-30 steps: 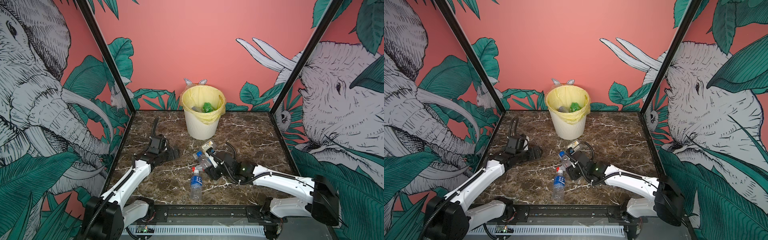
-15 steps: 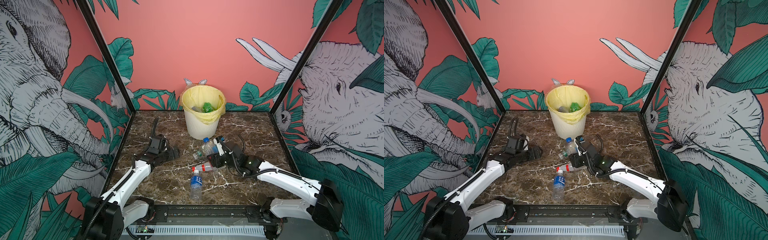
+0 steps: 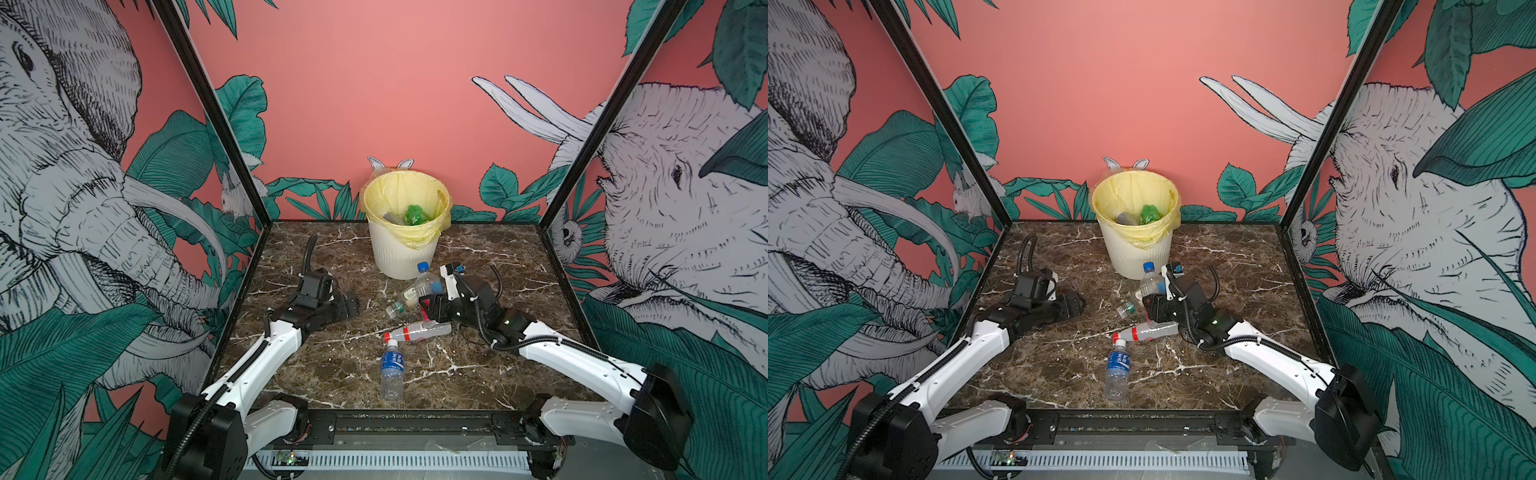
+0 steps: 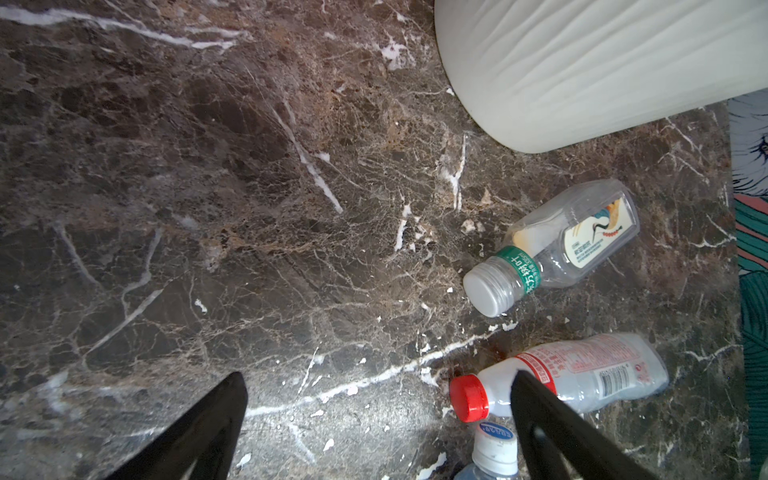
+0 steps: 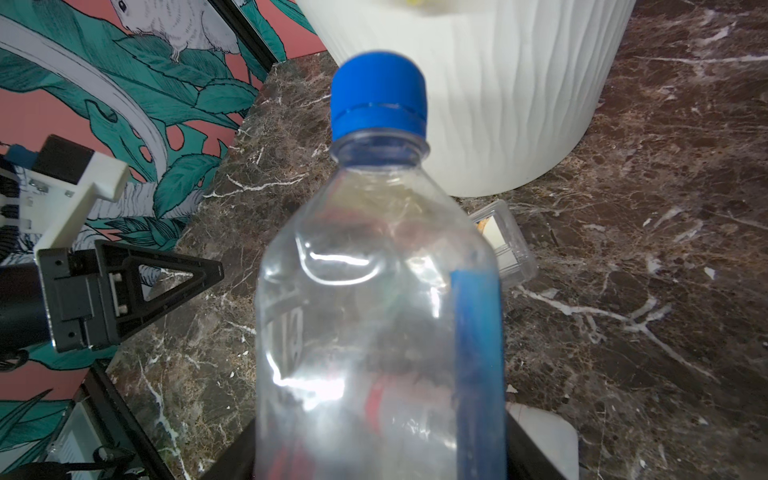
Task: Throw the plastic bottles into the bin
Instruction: 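Lift the blue-cap bottle with the right gripper and carry it over the bin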
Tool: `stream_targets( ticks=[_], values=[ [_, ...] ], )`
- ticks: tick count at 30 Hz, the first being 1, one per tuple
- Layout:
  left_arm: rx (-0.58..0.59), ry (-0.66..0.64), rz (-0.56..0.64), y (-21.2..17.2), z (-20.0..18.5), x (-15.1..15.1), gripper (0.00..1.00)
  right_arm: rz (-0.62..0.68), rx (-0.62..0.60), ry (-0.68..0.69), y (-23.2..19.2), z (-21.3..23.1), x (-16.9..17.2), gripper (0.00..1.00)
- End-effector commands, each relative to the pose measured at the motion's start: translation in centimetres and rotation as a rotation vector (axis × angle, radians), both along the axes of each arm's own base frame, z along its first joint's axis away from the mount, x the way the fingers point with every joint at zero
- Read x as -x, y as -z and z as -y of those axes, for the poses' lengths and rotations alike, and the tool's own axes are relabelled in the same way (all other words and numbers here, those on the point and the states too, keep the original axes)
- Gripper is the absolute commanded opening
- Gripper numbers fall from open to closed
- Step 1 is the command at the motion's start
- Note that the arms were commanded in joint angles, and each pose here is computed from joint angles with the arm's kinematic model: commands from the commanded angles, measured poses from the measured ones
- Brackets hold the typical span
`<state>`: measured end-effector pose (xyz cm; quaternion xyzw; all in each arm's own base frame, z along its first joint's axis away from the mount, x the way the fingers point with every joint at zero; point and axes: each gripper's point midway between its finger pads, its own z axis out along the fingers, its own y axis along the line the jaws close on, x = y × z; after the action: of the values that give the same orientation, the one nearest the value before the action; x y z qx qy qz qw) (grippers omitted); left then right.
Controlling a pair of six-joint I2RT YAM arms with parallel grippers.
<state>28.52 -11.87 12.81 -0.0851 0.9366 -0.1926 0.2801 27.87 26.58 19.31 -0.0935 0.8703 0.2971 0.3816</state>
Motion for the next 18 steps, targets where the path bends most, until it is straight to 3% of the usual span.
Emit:
stream_targets(
  ticks=[1, 11, 18],
  values=[
    [0.01, -0.006, 0.01, -0.3, -0.1, -0.1, 0.99, 0.053, -0.094, -0.005, -2.9, -0.3, -0.4, 0.64],
    [0.008, -0.01, 0.009, -0.2, -0.2, -0.1, 0.99, 0.105, -0.205, 0.041, -7.1, 0.5, -1.4, 0.63],
    [0.008, -0.01, 0.006, 0.1, -0.2, 0.0, 0.99, 0.181, -0.211, 0.062, -9.6, 1.2, -1.9, 0.63]
  ],
)
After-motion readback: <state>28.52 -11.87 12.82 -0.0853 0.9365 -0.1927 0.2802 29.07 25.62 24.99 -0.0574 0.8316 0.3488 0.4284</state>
